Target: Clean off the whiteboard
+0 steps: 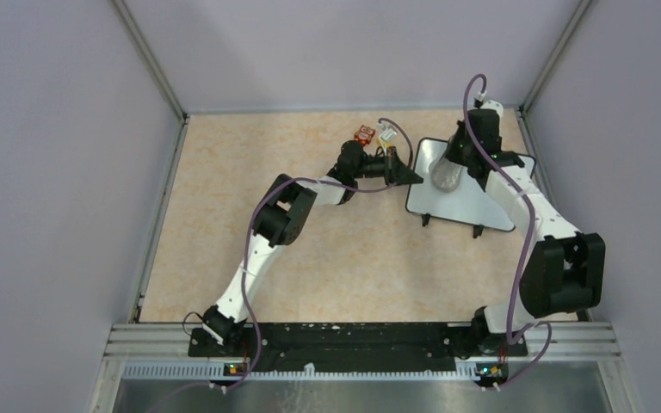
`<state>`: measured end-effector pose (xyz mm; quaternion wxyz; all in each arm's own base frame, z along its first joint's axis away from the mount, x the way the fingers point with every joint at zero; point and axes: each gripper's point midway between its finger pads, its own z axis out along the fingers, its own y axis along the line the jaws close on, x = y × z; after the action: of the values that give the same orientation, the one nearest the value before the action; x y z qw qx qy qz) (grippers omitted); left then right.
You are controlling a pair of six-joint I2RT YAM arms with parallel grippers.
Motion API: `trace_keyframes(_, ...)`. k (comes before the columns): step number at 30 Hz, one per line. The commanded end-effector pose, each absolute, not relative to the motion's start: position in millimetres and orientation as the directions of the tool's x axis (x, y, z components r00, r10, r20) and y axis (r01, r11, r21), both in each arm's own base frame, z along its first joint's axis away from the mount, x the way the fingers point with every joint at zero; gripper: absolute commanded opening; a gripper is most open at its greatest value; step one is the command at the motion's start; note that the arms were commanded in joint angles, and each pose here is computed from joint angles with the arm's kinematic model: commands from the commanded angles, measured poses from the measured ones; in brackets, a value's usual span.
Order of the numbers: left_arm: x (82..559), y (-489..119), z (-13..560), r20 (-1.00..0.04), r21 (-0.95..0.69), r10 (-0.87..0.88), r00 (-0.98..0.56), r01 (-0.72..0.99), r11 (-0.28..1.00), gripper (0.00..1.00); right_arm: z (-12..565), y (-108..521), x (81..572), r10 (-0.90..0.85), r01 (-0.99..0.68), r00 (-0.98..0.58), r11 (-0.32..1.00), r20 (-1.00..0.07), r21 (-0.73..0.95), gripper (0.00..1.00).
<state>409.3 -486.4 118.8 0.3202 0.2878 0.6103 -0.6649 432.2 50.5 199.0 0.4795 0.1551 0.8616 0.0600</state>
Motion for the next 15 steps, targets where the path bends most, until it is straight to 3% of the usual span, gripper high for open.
trace_keyframes(1, 419, -482, 115, -0.834, -0.547, -0.087, -0.545, 0.837, -0.005, 0.00, 222, 34, 449, 0.310, 0.246, -0.433, 0.944, -0.846, 0.220, 0.00)
trace_keyframes(6, 419, -481, 115, -0.833, -0.548, -0.086, -0.546, 0.837, -0.006, 0.00, 212, -26, 433, 0.422, 0.389, -0.391, 0.881, -0.818, 0.268, 0.00)
trace_keyframes(11, 419, -481, 115, -0.832, -0.549, -0.087, -0.547, 0.836, -0.006, 0.00, 183, -106, 397, 0.628, 0.554, -0.288, 0.725, -0.723, 0.410, 0.00)
trace_keyframes(15, 419, -481, 116, -0.833, -0.548, -0.088, -0.546, 0.837, -0.006, 0.00, 168, -134, 380, 0.683, 0.608, -0.250, 0.662, -0.687, 0.437, 0.00)
